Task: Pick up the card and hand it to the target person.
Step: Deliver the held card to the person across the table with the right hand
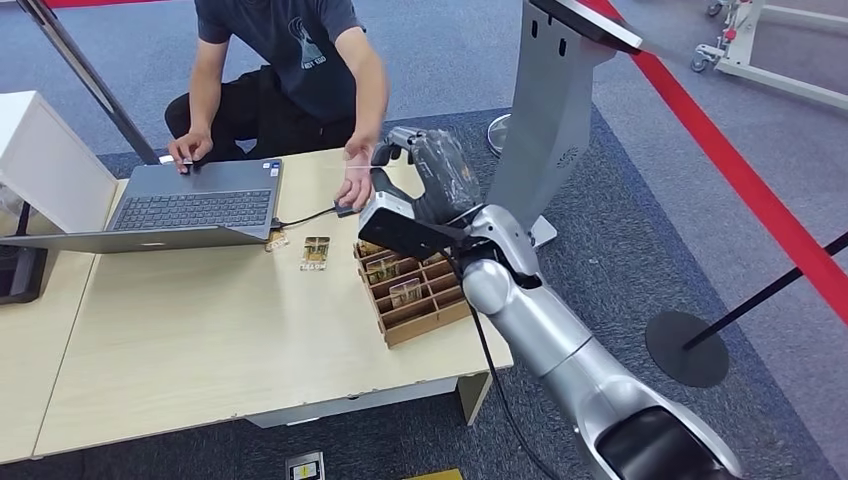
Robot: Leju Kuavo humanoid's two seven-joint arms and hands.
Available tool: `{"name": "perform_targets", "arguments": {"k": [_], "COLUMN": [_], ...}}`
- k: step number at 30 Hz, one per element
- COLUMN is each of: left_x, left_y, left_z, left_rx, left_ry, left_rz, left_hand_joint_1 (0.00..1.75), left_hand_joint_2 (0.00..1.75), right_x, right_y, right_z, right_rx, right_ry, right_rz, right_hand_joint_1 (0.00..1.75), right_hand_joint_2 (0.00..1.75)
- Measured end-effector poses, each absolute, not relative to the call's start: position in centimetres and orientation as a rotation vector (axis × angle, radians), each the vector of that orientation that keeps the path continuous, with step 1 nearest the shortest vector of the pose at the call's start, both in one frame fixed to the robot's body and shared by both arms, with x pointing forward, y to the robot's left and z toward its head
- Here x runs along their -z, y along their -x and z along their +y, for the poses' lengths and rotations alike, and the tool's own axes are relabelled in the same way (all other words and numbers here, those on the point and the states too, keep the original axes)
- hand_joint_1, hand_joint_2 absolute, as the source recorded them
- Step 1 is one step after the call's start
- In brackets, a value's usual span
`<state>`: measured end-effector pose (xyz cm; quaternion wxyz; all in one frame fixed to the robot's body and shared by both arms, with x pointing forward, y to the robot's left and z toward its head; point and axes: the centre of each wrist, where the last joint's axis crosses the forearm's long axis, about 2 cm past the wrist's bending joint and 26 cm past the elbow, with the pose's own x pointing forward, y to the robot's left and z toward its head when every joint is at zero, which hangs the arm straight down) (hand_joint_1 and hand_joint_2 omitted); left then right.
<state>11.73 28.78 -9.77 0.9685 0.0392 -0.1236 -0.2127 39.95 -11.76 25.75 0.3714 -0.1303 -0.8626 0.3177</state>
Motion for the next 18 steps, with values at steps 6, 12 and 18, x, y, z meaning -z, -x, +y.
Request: {"name": "perform_targets", "arguments": {"k": [6,12,18], "left_x": [9.9,9.9,9.9], "left_y": [-11.4,-11.2,-11.2], "left_z": [28.8,28.8,28.8], "left_rx": [0.449,0.449,0.448], "left_ry": [-0.101,-0.095,-0.093], "left_rz": [-0.228,-0.224,-0.225], "left_hand_joint_1": [0.0,0.0,0.0], "left_hand_joint_2": [1.75,0.0,0.0], "right_x": [-25.0,-23.8,-22.7], "right_y": [-40.2,-40.2,-40.3], "right_z": [-10.2,-9.9,-9.9], "right_rx": [-0.818,-0.835,-0.861], "right_ry": [0.326,0.34,0.351], "right_rz": [-2.181,-2.129,-2.073], "right_hand_joint_1": [1.75,0.0,0.0], "right_hand_joint_2": [1.75,1.75,1.75]}}
